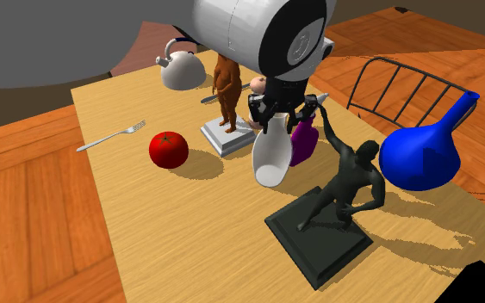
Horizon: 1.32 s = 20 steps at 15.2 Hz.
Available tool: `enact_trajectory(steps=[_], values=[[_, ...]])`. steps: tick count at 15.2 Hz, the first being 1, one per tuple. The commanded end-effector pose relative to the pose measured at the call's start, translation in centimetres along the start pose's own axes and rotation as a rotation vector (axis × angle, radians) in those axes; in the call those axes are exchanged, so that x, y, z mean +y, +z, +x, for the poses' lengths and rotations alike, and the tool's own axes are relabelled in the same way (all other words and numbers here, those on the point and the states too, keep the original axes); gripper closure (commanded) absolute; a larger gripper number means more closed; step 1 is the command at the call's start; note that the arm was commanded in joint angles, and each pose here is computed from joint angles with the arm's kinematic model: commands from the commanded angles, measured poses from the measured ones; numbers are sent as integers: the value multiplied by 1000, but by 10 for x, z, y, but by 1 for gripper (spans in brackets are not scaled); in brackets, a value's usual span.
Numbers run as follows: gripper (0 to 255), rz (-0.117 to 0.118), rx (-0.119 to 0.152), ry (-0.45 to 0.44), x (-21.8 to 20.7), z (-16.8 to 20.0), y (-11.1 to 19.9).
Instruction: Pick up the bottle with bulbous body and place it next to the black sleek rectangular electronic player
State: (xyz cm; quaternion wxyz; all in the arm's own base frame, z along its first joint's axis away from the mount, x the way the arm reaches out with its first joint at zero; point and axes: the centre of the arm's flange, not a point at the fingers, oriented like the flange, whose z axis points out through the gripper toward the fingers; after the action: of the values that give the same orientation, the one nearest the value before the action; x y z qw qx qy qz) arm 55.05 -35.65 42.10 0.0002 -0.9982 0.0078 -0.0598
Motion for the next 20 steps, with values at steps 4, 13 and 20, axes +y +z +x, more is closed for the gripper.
enact_trajectory(steps=[4, 13, 20], values=[[255, 0, 0, 0, 0, 1, -10], [255, 0, 0, 0, 0, 7, -57], [255, 0, 0, 0, 0, 11, -94]])
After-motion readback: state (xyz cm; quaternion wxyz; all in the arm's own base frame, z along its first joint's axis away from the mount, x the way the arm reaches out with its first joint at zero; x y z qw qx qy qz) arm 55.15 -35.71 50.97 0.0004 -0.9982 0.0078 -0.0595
